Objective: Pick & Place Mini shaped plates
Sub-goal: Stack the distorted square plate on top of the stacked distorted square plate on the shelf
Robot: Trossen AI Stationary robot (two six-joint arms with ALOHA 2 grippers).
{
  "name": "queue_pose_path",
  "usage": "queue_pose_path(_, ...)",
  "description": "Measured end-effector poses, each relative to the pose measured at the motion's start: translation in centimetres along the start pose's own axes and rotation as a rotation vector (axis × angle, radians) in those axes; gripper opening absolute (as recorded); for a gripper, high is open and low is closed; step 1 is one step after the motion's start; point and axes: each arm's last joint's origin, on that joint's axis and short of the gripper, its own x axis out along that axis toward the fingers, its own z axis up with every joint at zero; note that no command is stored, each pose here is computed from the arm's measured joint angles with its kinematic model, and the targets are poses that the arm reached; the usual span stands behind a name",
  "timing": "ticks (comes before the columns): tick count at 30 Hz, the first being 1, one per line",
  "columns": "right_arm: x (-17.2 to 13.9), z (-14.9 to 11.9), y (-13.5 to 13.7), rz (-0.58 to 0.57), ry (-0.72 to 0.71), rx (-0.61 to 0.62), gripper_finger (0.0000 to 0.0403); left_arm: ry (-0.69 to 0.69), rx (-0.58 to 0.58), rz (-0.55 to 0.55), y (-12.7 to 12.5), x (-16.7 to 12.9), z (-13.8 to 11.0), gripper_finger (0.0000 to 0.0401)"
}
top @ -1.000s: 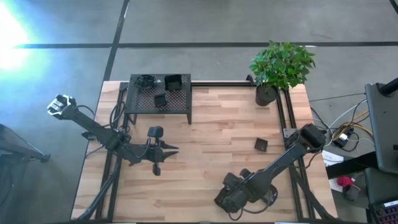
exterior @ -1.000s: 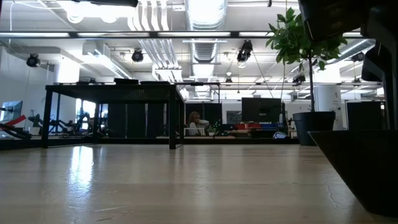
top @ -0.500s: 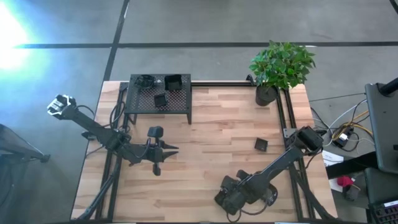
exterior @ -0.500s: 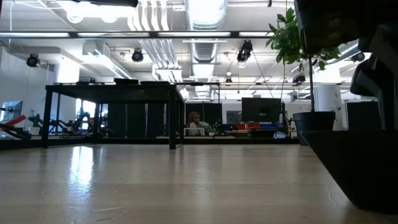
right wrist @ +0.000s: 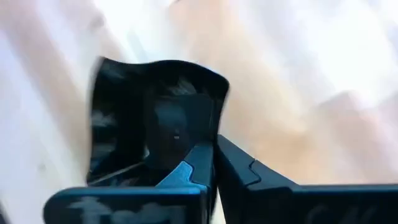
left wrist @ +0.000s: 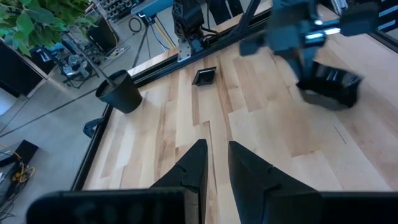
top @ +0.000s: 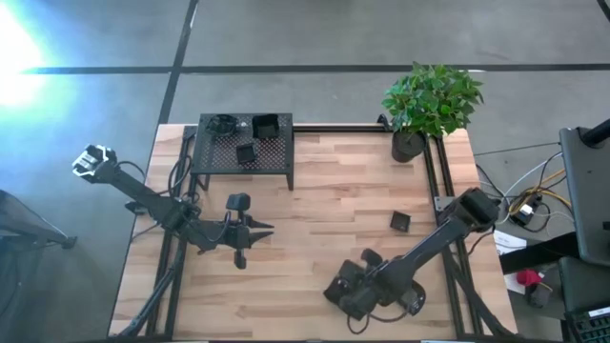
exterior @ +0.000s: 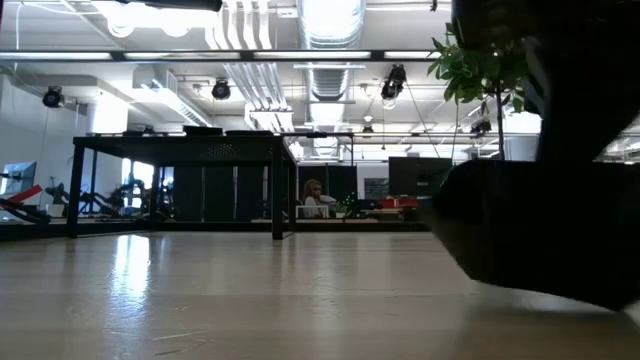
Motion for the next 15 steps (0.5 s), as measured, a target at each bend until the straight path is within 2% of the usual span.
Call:
queue_pose_path(7, -4.4, 2.3, -2.6, -0.145, -0.091, -0.037, 0.0011, -0.008, -0.014, 0.001, 0.0, 0.0, 0.1, 0.0059)
queue_pose_path(15, -8.9, 5.8, -6.0, -0.247, -0.329, -0.118, 0.0011, -0.061, -0.012, 0.013, 0.2, 0.0, 0.7, 0.0059)
